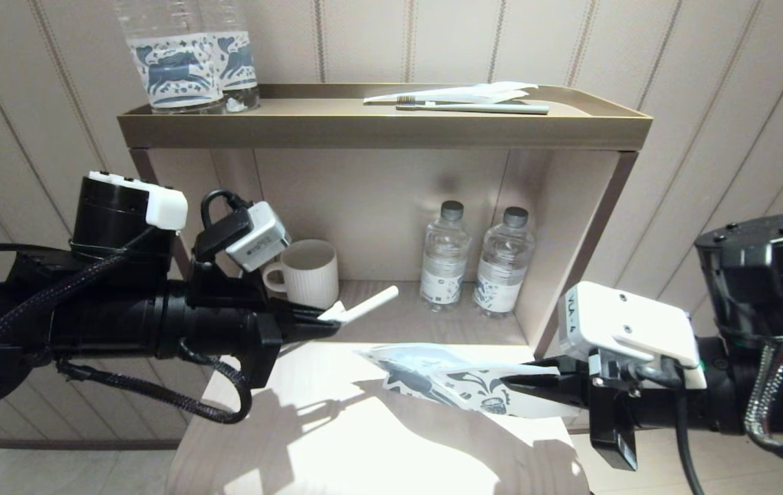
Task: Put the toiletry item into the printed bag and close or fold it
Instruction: Place the toothbrush in the storage bag
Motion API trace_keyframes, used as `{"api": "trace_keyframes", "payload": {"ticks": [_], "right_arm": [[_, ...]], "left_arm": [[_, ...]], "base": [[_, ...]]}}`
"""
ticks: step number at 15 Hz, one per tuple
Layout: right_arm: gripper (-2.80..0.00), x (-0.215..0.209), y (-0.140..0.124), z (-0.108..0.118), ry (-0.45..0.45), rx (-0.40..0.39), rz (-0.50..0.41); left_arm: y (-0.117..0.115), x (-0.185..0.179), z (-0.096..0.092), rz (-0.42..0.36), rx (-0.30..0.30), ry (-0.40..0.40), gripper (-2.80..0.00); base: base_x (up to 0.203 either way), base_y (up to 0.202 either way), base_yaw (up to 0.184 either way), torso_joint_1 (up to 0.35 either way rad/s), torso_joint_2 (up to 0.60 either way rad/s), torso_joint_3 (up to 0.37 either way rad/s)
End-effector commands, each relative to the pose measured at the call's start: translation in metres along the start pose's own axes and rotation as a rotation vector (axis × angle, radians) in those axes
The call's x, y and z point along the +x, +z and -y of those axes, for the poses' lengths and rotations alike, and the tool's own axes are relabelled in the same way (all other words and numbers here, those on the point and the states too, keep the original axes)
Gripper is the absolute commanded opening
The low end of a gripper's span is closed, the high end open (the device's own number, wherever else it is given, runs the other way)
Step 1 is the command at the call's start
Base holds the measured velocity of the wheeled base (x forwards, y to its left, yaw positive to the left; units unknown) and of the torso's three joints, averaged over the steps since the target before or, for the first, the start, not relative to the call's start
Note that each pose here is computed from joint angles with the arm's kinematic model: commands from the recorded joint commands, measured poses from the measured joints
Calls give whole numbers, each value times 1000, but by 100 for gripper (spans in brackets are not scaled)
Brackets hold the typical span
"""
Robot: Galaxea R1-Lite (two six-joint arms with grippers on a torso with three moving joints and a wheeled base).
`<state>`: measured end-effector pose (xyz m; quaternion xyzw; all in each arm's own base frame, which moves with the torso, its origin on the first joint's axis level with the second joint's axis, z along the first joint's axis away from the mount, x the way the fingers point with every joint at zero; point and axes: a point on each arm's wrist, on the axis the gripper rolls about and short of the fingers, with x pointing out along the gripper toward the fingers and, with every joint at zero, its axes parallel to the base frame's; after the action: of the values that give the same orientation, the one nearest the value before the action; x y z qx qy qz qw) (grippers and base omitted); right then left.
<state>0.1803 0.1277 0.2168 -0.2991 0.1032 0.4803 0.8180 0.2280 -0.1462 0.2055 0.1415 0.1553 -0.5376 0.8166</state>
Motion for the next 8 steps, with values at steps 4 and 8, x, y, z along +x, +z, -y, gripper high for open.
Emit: {"api": "trace_keyframes", "payload": {"ticks": [4, 8], "right_arm": [[-280, 7, -6, -3, 20, -57, -20], [-280, 6, -7, -4, 21, -107, -23]], "left_arm": [[-3, -1, 7, -79, 69, -68, -280], [7, 2, 15, -106, 89, -115, -280]], "base": [[0, 0, 0, 0, 0, 0], [0, 0, 0, 0, 0, 0]]}}
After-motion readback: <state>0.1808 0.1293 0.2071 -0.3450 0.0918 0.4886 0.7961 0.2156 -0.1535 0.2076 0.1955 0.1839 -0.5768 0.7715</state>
